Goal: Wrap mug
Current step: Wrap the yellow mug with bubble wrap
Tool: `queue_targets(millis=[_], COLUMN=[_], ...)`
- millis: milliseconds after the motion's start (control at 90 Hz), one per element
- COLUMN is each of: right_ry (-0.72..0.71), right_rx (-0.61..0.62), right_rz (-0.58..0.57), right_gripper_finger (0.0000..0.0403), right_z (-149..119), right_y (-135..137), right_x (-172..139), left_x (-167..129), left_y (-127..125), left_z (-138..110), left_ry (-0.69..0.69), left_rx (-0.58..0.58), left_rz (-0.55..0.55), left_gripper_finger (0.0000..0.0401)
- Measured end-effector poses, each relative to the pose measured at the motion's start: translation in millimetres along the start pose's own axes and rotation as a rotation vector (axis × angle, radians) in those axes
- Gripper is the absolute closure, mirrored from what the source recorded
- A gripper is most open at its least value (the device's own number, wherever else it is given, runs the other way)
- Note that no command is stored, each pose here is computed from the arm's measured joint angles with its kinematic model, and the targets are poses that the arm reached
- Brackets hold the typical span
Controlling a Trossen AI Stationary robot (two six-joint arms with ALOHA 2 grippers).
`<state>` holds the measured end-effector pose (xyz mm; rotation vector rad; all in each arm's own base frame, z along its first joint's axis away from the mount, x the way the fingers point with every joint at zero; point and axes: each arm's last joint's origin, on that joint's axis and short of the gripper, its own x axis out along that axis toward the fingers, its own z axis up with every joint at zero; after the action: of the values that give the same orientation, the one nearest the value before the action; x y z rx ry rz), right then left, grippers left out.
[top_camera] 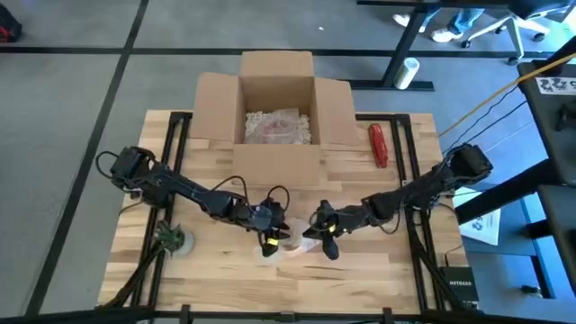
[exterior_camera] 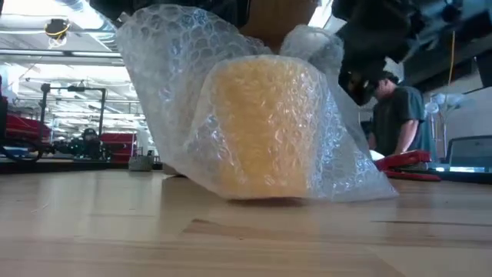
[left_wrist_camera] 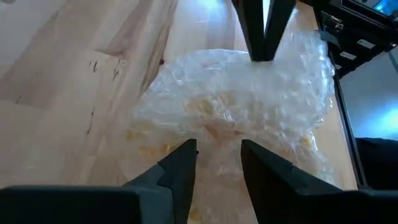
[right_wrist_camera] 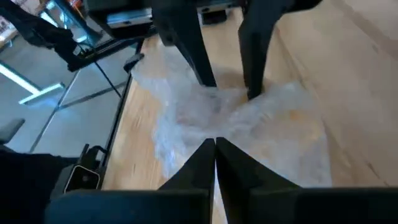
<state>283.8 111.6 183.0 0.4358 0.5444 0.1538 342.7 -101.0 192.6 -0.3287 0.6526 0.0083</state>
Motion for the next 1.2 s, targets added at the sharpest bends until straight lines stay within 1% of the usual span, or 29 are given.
queue_targets(millis=[233,344,489,633,722,844,933,1033,1200], right_ry=[0.192,0.264,0.36,0.44,0.458,0.477,0.479,0.481,0.478], right_rx=[-0.014,-0.058,-0.113,-0.138,-0.135,-0.131,-0.125,-0.105,-0.083], right_rz=[0.001,0.009,-0.04,-0.091,-0.102,-0.103,-0.108,-0.1,-0.089], right_gripper_finger=[0.0403,0.0403,0.0403,0.0403,0.0403,0.0403,0.0403,0.0403,0.0403], right_z=[16,30,57,75,84,88,88,89,89], right_y=[9,18,29,33,34,34,34,35,35], right_x=[28,39,45,49,51,52,52,52,53], left_x=[0,0,0,-2,-9,-28,-44,-57,-72], left_y=[-1,-1,-1,-2,-6,-16,-23,-31,-46], left_z=[1,2,3,3,6,11,10,4,-8], left_ry=[-0.012,-0.028,-0.036,-0.033,-0.048,-0.089,-0.092,-0.077,-0.078], left_rx=[0.016,0.025,0.027,0.041,0.062,0.089,0.102,0.109,0.1], left_rz=[-0.002,-0.002,0.002,0.004,-0.009,-0.021,0.021,0.075,0.104], left_gripper_finger=[0.0288,0.0288,0.0288,0.0288,0.0288,0.0288,0.0288,0.0288,0.0288])
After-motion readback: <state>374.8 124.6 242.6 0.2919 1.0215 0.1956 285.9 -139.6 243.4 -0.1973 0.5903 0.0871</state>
